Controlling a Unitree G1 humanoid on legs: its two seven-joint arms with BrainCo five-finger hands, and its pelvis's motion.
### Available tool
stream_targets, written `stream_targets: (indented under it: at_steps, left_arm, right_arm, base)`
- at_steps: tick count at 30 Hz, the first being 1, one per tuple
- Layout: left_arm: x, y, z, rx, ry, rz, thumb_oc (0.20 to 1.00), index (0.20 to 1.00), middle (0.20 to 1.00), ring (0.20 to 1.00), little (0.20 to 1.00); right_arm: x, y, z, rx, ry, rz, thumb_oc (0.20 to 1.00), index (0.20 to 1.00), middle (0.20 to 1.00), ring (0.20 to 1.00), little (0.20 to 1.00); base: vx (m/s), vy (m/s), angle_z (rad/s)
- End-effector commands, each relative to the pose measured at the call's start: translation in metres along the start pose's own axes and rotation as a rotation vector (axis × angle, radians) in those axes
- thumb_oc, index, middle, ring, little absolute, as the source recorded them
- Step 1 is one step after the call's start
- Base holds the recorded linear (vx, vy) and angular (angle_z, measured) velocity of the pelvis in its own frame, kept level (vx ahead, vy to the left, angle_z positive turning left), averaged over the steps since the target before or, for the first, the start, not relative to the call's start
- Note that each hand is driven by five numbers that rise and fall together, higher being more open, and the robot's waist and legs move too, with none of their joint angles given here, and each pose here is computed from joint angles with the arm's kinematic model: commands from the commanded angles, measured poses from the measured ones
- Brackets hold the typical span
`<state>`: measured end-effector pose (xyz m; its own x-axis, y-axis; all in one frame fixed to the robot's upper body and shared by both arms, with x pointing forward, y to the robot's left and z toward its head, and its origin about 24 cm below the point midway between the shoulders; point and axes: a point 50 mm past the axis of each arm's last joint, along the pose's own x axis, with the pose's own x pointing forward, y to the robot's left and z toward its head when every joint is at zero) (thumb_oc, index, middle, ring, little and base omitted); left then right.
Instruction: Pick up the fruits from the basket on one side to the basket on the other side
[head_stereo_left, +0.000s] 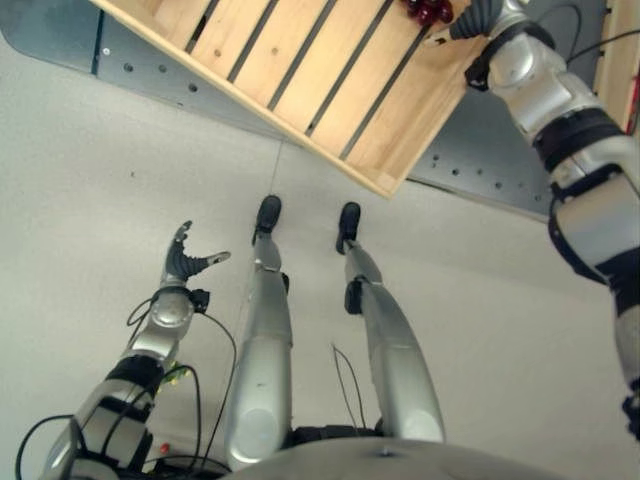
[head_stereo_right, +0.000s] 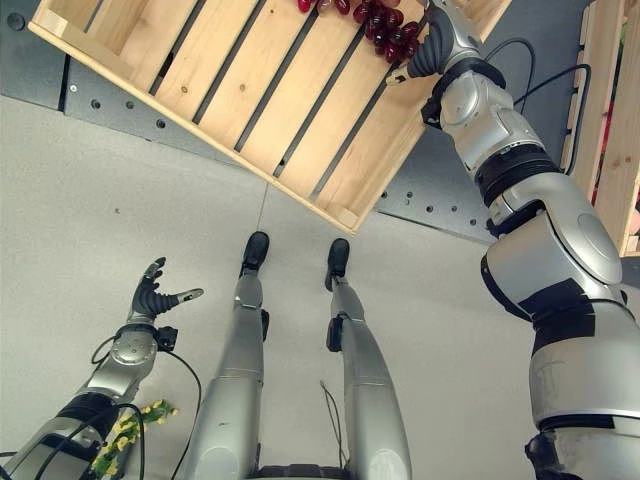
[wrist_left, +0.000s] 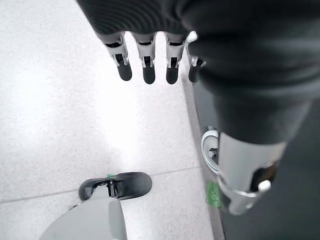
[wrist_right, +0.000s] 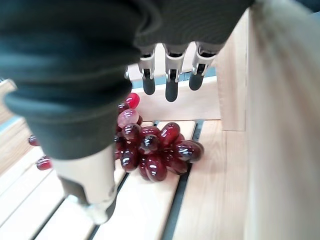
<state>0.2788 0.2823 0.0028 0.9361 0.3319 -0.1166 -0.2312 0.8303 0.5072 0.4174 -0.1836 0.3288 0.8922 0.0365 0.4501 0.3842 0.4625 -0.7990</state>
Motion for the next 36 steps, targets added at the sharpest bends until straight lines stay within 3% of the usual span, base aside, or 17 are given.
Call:
stream_targets:
  at_steps: [1,19,25,29,36]
  left_arm:
    - [0.003,0.011,0.012,0.009,-0.072,0.049,1.0,1.0,1.0,1.0,1.0]
    - [0.004,0.015,0.006,-0.002,-0.031,0.062,1.0,1.0,1.0,1.0,1.0]
    - [0.002,0.036,-0.001,-0.001,-0.017,0.118,1.0,1.0,1.0,1.0,1.0]
    - [-0.004,0.055,-0.009,0.0,0.002,0.174,1.0,1.0,1.0,1.0,1.0]
    - [-0.013,0.087,-0.017,0.037,0.011,0.236,1.0,1.0,1.0,1.0,1.0]
  right_arm:
    - [0.001,-0.016,-0.006,-0.018,0.014,-0.057,1.0,1.0,1.0,1.0,1.0]
    - [0.012,-0.031,0.02,0.027,-0.003,-0.04,1.0,1.0,1.0,1.0,1.0]
    - [0.011,-0.055,0.071,-0.025,-0.251,-0.031,1.0,1.0,1.0,1.0,1.0]
    - [-0.007,-0.069,0.103,0.047,-0.464,-0.001,1.0,1.0,1.0,1.0,1.0]
    - [-0.036,-0.092,0.102,0.031,-0.601,0.07,1.0,1.0,1.0,1.0,1.0]
  base:
    - [0.02,0.179,0.04]
    - [0.02,0.045,-0.05]
    - [0.02,0.008,0.04]
    - [0.01,0.014,0.06]
    - [0.01,0.001,-0.03]
